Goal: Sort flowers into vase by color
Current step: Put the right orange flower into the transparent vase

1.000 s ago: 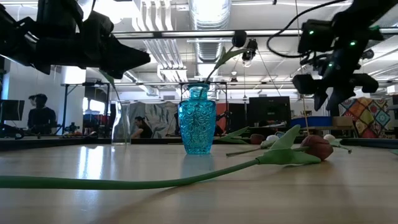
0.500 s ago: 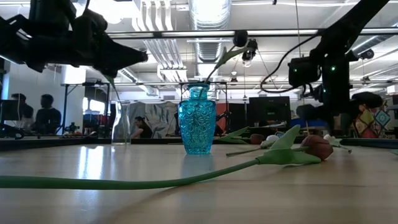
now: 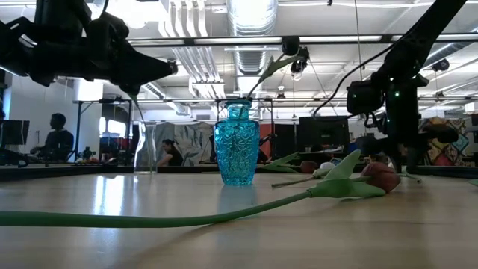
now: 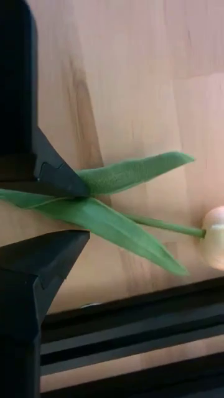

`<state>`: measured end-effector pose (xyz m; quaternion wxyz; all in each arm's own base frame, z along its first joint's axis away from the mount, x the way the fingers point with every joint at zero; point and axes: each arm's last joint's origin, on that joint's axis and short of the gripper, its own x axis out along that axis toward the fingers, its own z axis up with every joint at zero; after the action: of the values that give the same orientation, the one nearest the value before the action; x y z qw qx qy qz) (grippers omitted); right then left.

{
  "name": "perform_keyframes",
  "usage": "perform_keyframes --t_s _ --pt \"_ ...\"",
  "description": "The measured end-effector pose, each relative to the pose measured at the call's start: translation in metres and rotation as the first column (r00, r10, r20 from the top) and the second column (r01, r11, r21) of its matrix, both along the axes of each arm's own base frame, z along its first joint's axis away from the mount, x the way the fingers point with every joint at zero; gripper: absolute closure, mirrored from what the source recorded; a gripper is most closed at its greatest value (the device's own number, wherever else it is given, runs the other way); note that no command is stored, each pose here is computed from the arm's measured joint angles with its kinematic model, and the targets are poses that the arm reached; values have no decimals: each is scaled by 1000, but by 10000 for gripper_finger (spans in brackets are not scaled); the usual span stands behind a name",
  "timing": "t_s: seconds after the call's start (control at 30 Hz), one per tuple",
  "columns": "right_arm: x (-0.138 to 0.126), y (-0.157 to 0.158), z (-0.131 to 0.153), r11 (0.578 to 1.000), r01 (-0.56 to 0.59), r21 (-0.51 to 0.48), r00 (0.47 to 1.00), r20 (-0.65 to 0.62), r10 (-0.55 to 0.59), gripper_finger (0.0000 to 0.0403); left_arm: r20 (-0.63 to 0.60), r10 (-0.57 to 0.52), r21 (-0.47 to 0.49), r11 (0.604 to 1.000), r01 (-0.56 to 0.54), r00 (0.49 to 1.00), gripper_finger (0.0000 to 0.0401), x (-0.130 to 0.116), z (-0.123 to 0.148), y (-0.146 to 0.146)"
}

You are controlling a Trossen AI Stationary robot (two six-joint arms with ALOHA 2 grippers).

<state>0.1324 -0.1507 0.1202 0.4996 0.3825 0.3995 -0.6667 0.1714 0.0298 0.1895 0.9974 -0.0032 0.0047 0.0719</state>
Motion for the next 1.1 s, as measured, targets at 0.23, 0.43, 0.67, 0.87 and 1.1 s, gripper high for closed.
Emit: perform_keyframes --t_s 0.23,0.43,0.67,0.87,1.1 --pt "0 0 7 997 -73 -23 997 14 74 386 18 27 -10 1000 -27 999 326 -5 -7 0" --pt "5 9 24 983 -157 -97 985 56 163 389 129 43 -18 999 -41 991 326 -16 -13 -1" --pt "12 30 62 912 -274 -306 939 121 323 390 156 42 -47 998 -35 987 326 -15 -9 -1" --pt "18 52 97 755 -388 -528 833 149 532 390 192 6 -24 1000 -2 981 326 -7 6 -1" --pt "23 77 137 477 -444 -759 670 72 739 390 189 -20 39 999 12 982 326 8 37 1"
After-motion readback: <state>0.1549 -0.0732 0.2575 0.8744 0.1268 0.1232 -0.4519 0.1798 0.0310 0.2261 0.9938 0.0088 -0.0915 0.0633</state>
